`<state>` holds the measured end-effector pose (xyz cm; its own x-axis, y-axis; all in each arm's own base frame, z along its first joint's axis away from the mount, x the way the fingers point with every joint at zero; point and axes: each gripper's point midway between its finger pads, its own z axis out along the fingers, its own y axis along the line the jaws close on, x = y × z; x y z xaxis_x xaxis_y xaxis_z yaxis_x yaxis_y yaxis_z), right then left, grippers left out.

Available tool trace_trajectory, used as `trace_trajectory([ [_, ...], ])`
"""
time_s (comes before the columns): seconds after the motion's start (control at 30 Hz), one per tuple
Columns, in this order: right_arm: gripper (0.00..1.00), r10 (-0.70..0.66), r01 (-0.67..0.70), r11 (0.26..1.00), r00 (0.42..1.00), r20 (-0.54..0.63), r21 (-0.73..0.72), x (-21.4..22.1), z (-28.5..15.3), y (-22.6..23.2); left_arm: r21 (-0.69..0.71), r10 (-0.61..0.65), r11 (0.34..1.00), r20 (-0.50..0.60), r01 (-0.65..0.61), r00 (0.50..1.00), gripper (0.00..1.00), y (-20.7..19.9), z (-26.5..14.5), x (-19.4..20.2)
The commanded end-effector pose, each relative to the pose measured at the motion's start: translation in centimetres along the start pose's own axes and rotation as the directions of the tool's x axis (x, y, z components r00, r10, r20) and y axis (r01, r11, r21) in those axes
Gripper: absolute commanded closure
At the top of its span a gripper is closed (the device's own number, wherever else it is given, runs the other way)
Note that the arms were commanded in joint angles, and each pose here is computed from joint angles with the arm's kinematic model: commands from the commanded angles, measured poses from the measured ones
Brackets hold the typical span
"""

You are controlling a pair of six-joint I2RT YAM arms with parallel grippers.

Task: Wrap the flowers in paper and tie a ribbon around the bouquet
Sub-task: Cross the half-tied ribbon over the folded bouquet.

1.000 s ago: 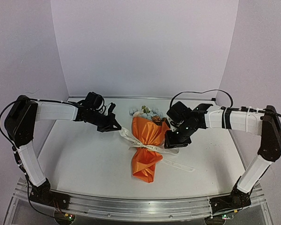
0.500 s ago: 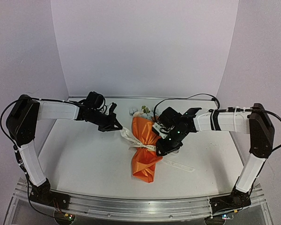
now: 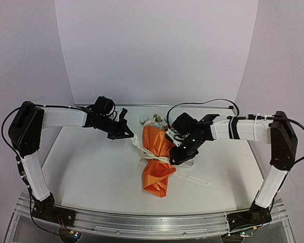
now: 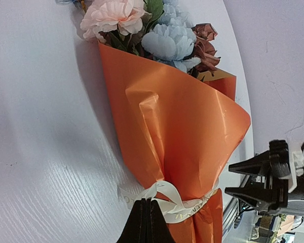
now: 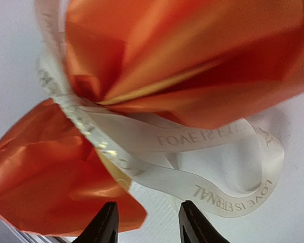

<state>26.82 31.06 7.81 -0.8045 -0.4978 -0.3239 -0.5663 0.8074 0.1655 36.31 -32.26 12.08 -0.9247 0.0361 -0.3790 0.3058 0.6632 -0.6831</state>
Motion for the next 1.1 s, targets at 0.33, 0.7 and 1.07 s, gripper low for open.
trace_trajectory([
  [0.33, 0.56, 0.135, -0.134, 0.991, 0.988, 0.078, -0.023, -1.2, -2.0, -0.9, 0.065, 0.054, 0.996, 0.018, -0.055, 0.998, 0.98, -1.7, 0.6, -1.8],
  [0.7, 0.57, 0.042, -0.040, 0.998, 0.998, 0.036, -0.053, 0.0, -1.6, -0.3, 0.064, 0.021, 0.998, 0.028, -0.023, 0.999, 1.00, -1.4, 2.5, -3.7],
  [1.07, 0.55, -0.192, 0.192, 0.981, 0.981, -0.013, 0.019, 3.4, 0.0, -2.2, 0.053, 0.014, 0.999, 0.012, -0.015, 1.000, 1.00, -0.9, 2.5, -3.0],
])
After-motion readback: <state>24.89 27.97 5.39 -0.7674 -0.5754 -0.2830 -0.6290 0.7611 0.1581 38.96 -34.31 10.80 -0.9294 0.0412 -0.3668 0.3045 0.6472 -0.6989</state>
